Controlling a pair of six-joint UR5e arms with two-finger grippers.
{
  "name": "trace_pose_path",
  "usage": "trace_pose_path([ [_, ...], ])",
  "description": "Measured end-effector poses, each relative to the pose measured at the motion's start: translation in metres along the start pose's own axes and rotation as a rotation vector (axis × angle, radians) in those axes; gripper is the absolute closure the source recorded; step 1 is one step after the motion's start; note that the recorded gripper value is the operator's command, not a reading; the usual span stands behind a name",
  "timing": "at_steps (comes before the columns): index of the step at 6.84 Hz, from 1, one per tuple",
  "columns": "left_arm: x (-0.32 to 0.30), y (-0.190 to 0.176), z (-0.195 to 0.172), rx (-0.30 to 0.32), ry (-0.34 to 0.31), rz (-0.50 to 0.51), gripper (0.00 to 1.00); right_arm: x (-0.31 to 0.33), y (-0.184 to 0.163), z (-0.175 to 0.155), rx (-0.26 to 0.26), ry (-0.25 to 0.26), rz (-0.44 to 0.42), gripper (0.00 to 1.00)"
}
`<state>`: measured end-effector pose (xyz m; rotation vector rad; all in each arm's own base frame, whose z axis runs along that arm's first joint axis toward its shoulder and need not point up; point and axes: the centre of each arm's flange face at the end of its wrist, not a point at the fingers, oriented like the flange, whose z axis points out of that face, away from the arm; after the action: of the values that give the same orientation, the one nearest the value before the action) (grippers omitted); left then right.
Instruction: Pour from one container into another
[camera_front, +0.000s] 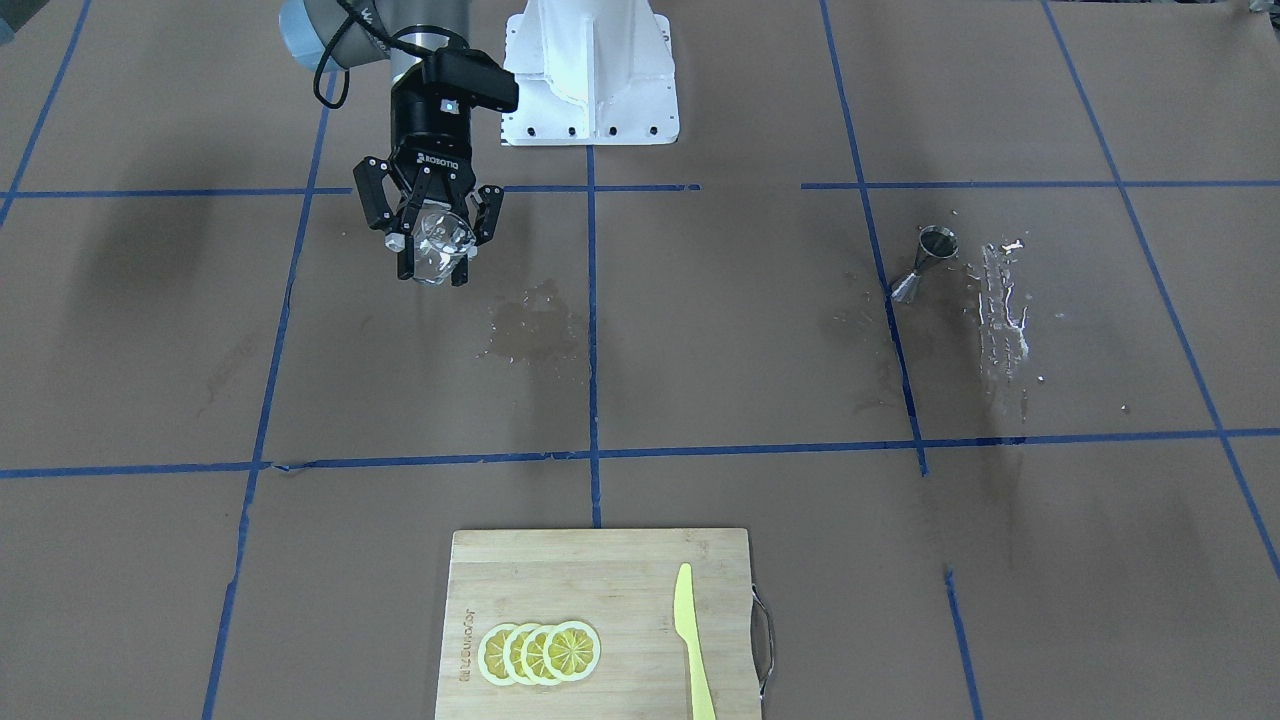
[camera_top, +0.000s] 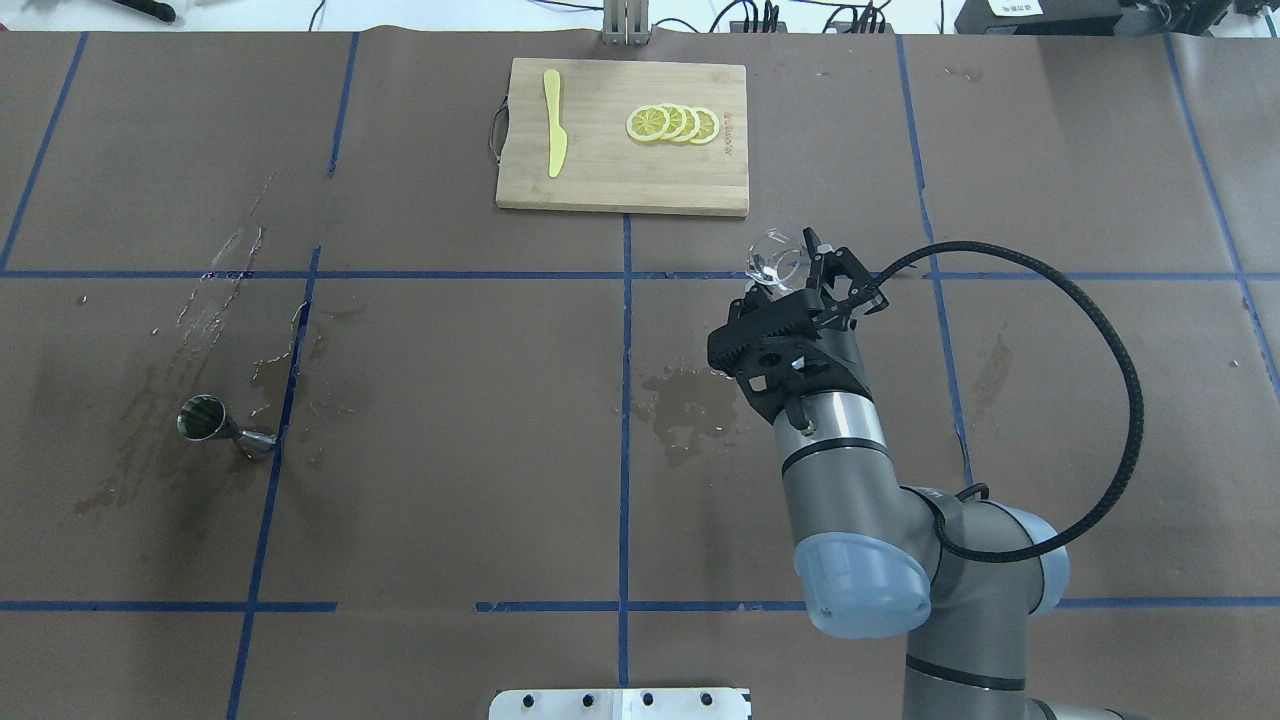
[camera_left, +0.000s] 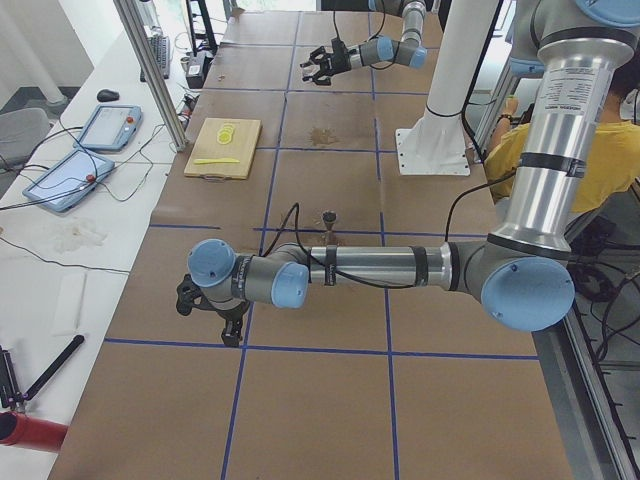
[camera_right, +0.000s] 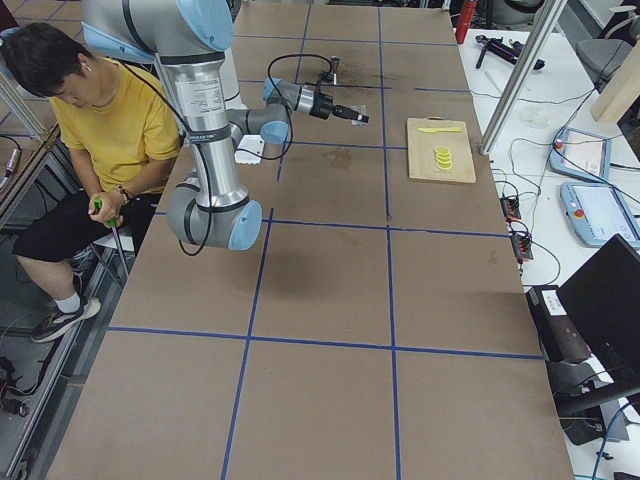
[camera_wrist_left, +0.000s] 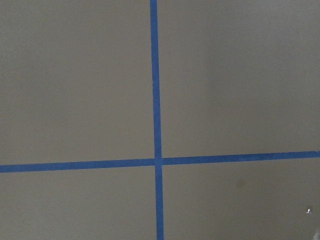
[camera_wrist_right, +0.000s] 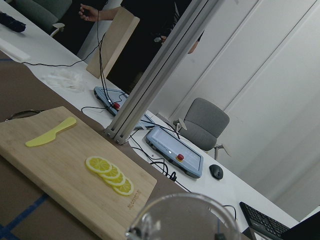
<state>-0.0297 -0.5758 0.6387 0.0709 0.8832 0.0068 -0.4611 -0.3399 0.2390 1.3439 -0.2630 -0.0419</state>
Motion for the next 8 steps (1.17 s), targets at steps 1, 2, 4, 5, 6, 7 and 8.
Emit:
trace_pose_path([
  [1, 0.003, 0.001, -0.002, 0.005, -0.001, 0.003, 0.0, 0.013, 0.015, 0.002, 0.009, -0.008, 0.024, 1.0],
  [2, 0.001, 0.009, -0.002, 0.004, -0.002, 0.0, 0.0, 0.027, 0.029, 0.004, 0.019, -0.013, 0.048, 1.0],
  [4, -0.007, 0.043, 0.001, -0.002, -0.004, -0.008, 0.0, 0.045, 0.049, 0.005, 0.028, -0.013, 0.079, 1.0],
  [5, -0.008, 0.05, 0.001, -0.003, -0.005, -0.01, 0.0, 0.055, 0.061, 0.005, 0.032, -0.013, 0.094, 1.0],
  [6, -0.009, 0.053, 0.001, -0.004, -0.005, -0.011, 0.0, 0.067, 0.078, 0.005, 0.032, -0.008, 0.107, 1.0],
  [7, -0.008, 0.053, 0.001, -0.004, -0.004, -0.01, 0.0, 0.08, 0.094, 0.006, 0.028, 0.002, 0.13, 1.0],
  [8, -0.007, 0.053, 0.001, -0.004, -0.003, -0.009, 0.0, 0.088, 0.104, 0.007, 0.024, 0.008, 0.181, 1.0],
])
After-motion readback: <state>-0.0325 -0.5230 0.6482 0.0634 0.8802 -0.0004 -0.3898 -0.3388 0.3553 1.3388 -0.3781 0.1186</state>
